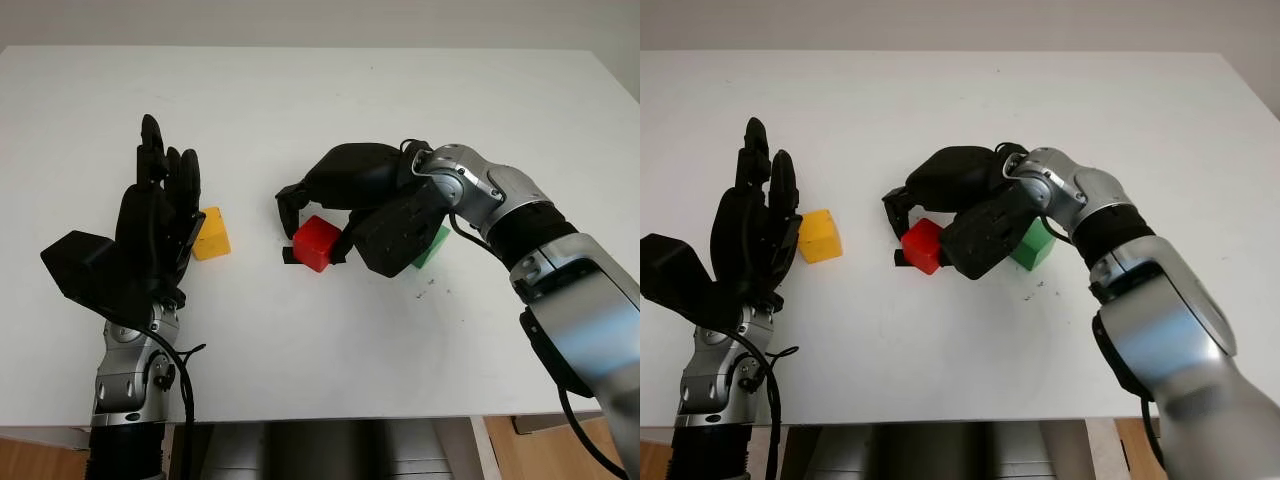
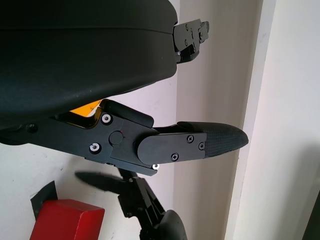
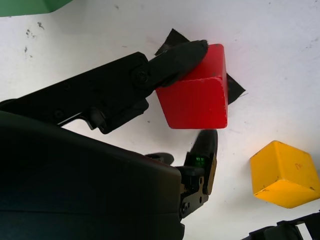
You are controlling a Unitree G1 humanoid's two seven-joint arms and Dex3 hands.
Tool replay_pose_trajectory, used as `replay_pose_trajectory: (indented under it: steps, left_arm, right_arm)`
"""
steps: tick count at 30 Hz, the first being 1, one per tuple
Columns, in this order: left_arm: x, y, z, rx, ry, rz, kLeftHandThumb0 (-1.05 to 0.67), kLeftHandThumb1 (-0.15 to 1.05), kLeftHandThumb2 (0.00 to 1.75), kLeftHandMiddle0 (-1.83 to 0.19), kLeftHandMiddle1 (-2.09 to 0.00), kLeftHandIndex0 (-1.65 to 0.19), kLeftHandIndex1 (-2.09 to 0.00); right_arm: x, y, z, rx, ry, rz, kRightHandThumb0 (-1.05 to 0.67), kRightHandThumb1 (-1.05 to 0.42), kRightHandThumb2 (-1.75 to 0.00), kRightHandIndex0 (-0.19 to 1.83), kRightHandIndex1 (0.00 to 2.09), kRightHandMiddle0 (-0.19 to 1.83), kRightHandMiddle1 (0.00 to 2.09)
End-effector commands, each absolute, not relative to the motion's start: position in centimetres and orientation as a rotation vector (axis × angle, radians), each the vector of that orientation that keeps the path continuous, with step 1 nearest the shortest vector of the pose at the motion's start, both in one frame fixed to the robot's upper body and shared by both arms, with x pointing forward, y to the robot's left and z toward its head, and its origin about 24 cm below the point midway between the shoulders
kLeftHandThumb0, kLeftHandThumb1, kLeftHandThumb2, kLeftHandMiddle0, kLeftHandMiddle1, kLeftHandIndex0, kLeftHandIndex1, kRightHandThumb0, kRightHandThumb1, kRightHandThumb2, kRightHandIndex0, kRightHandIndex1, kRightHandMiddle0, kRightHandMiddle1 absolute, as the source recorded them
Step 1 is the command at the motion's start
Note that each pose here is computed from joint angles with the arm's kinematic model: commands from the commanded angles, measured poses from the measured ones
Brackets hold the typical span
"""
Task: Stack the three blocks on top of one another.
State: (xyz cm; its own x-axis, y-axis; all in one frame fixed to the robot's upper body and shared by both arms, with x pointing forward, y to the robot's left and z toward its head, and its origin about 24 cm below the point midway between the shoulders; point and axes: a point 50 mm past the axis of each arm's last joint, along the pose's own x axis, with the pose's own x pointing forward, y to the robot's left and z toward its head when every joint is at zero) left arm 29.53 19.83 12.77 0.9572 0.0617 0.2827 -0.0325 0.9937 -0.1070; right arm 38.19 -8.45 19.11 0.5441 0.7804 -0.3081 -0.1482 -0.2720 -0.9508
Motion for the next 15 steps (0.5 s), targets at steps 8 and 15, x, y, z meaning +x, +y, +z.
replay_pose_trajectory:
  steps: [8,15]
  left_arm:
    - [29.3,19.9,13.0,-0.086,-0.302,0.035,-0.72,1.05,0.46,0.19,0.0,0.19,0.0]
    - [29.3,20.1,13.1,-0.097,-0.301,0.04,-0.73,1.05,0.45,0.19,0.0,0.19,0.0]
  right_arm:
    - [37.7,-10.3,22.6,-1.664,-0.586,0.916,-0.76,-0.85,-0.05,-0.16,0.0,-0.09,0.12]
    - [36.5,-12.2,24.9,-1.548,-0.551,0.892,-0.81,-0.85,-0.06,-0.19,0.0,-0.19,0.0]
